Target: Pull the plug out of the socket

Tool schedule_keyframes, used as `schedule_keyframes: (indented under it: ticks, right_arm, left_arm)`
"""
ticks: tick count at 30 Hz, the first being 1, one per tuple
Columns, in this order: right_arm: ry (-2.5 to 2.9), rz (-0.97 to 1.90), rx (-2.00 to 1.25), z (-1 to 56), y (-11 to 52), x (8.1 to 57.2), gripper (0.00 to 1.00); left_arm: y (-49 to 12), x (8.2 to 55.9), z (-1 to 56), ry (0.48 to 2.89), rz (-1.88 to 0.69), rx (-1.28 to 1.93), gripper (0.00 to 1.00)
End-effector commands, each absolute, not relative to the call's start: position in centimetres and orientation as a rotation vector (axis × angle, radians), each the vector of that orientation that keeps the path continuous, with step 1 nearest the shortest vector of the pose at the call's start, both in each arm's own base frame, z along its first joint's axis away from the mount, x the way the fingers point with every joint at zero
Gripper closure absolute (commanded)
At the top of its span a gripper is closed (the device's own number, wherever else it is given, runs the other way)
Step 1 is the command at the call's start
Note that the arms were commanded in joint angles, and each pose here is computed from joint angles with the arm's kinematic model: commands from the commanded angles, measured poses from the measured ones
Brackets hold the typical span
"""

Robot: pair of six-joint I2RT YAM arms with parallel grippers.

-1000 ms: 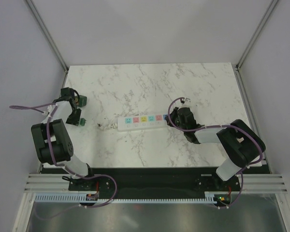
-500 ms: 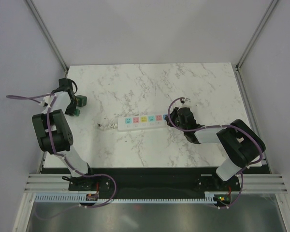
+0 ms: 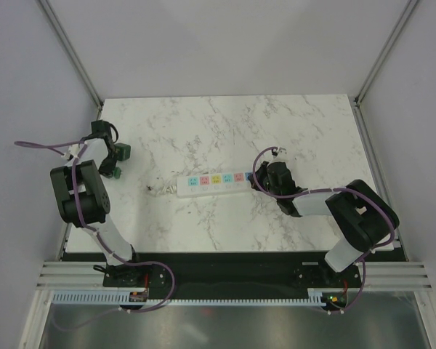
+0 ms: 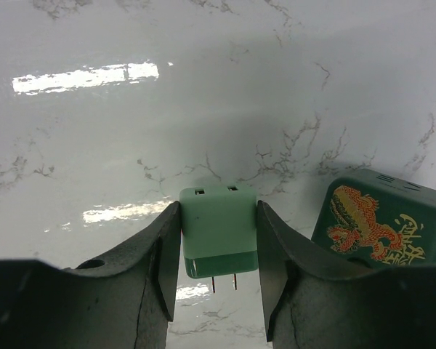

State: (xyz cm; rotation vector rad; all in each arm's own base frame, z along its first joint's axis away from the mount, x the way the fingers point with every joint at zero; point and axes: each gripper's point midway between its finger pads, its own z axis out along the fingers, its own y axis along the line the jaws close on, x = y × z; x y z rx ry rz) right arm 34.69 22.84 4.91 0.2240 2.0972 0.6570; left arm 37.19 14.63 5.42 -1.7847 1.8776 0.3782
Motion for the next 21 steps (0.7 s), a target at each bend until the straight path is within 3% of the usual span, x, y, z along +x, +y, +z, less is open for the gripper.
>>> schedule_keyframes:
  ticks: [1,4,5,8,14,21]
  right_arm:
    - [2.252,0.611,0.172,1.0,22.2,31.9,1.0]
    - [2.251,0.612,0.172,1.1,22.2,31.8,1.0]
    - [2.251,0.613,0.17,1.1,22.3,31.8,1.0]
    - [2.248,0.618,0.17,1.2,22.3,31.8,1.0]
    - [2.247,0.626,0.162,1.3,22.5,31.8,1.0]
    - [2.239,0.573,0.14,1.8,22.3,32.2,1.0]
  left_arm:
    - [15.6,37.7,5.3,1.857,0.406,-1.743,0.68]
    - [15.6,38.0,5.0,1.861,0.402,-1.737,0.49]
    - [15.7,38.0,5.1,1.86,0.403,-1.735,0.37]
    - [15.9,38.0,5.4,1.859,0.418,-1.721,0.21]
    - [15.5,37.7,6.0,1.881,0.391,-1.699,0.11]
    - [12.6,35.7,8.0,1.971,0.233,-1.629,0.08]
